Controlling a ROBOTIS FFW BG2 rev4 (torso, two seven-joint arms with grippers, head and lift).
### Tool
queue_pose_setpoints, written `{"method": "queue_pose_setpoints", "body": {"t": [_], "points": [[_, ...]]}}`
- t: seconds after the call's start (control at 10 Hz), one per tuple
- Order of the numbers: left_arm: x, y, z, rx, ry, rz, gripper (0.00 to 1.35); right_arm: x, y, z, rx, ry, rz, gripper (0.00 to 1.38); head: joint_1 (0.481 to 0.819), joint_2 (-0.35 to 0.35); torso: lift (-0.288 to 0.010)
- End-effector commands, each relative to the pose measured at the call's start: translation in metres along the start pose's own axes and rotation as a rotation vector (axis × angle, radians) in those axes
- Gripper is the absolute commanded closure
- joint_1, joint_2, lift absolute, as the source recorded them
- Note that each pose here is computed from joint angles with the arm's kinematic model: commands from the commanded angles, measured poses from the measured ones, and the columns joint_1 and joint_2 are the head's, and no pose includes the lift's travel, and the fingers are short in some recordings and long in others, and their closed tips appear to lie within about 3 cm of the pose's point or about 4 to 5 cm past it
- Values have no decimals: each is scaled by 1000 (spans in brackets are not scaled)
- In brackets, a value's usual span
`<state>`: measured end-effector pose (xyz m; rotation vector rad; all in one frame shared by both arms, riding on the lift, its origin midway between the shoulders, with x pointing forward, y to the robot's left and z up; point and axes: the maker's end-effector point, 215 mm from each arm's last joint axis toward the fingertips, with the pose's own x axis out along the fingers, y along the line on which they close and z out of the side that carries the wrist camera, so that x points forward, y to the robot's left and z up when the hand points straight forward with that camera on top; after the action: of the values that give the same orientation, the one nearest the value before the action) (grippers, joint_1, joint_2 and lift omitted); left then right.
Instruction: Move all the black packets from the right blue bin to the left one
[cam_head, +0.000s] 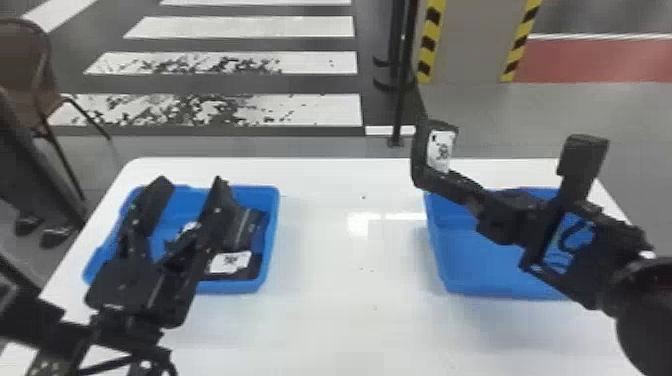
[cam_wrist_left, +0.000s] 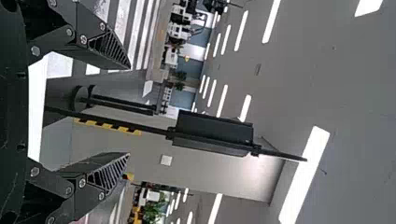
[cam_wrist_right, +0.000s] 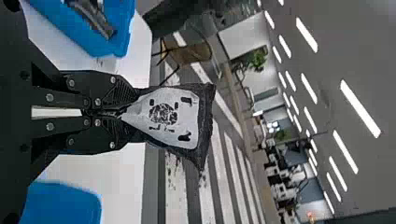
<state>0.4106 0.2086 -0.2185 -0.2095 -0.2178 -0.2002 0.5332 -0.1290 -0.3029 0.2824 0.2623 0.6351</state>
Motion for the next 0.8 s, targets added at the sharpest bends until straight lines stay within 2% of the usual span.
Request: {"method": "queue_pose_setpoints", "body": {"t": [0.0,0.3,0.5,0.7], "points": [[4,-10,-4,12,32,-24,415,14,50,-2,-4,-35,96,1102,695,80,-140],[7,-22,-17,-12,81,-50,410,25,102,-32,50,-11,197,1102,695,159,-140],[10,-32,-27,-25,117,-77,412,33,145,-35,68,-11,286,1102,695,185,-140],[12,-35,-31,-30,133,-89,415,39,194,-54,98,34,386,1102,695,228,-140]]}}
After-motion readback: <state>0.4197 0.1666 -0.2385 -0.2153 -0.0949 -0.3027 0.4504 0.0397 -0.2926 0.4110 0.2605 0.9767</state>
